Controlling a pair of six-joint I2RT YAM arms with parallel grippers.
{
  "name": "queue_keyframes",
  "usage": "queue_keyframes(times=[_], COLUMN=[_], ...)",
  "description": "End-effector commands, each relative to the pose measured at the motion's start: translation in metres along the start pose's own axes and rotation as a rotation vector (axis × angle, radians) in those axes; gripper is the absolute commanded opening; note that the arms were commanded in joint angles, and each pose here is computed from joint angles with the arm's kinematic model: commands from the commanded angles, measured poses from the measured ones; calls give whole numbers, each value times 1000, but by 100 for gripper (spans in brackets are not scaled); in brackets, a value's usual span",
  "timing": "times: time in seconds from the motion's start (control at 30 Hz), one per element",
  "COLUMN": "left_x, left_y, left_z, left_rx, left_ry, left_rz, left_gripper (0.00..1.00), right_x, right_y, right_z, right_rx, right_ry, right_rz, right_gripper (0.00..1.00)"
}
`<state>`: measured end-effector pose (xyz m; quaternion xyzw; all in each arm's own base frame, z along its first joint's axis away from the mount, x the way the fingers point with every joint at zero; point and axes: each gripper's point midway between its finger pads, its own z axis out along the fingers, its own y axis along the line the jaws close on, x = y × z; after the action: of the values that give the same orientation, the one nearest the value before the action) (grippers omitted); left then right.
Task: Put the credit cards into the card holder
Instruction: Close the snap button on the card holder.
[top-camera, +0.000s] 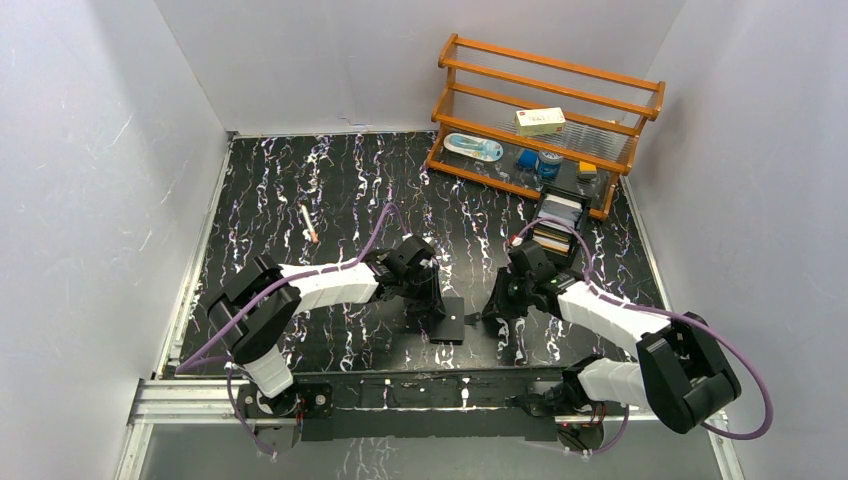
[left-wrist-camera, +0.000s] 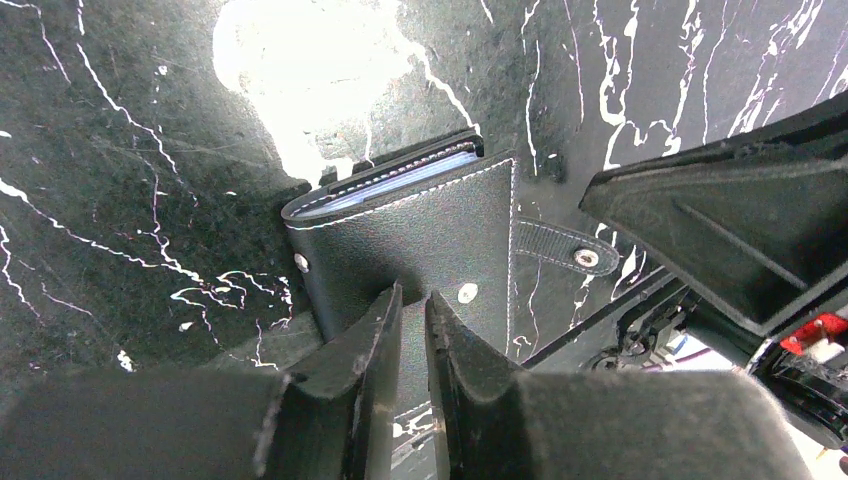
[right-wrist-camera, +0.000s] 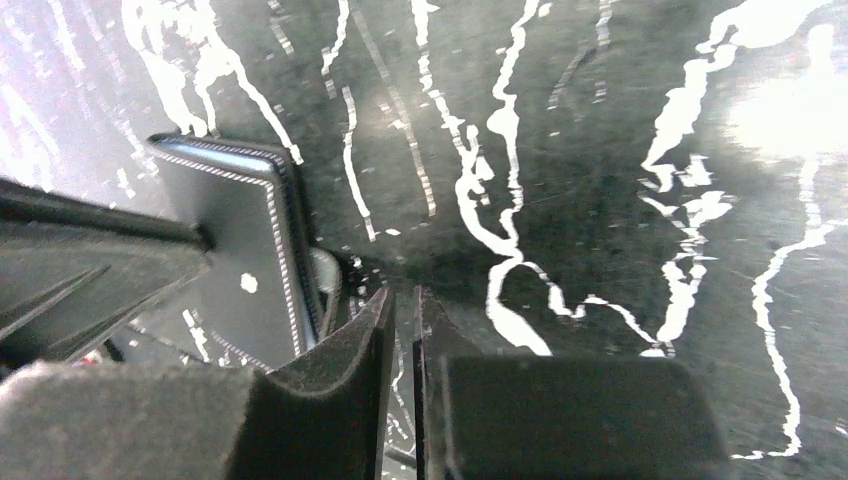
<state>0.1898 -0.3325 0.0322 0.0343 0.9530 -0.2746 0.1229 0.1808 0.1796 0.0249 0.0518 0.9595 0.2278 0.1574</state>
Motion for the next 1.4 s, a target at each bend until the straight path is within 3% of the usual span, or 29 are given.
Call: queue_keyframes(times=[0.0, 0.63, 1.37], left_x=[17, 14, 16], left_y=[51, 53, 51], left_z=[8, 11, 9], left_rx=[-197, -215, -208], left_ry=[22, 12, 10], left_rz=[-7, -21, -20], left_gripper=[16, 16, 16], right_x=[-1, 8, 16], right_y=[36, 68, 68], right_z=[-8, -6, -4], right_rx=[-199, -393, -330], right_ry=[-3, 61, 77], right_rz=[-11, 49, 39], right_gripper=[19, 17, 21])
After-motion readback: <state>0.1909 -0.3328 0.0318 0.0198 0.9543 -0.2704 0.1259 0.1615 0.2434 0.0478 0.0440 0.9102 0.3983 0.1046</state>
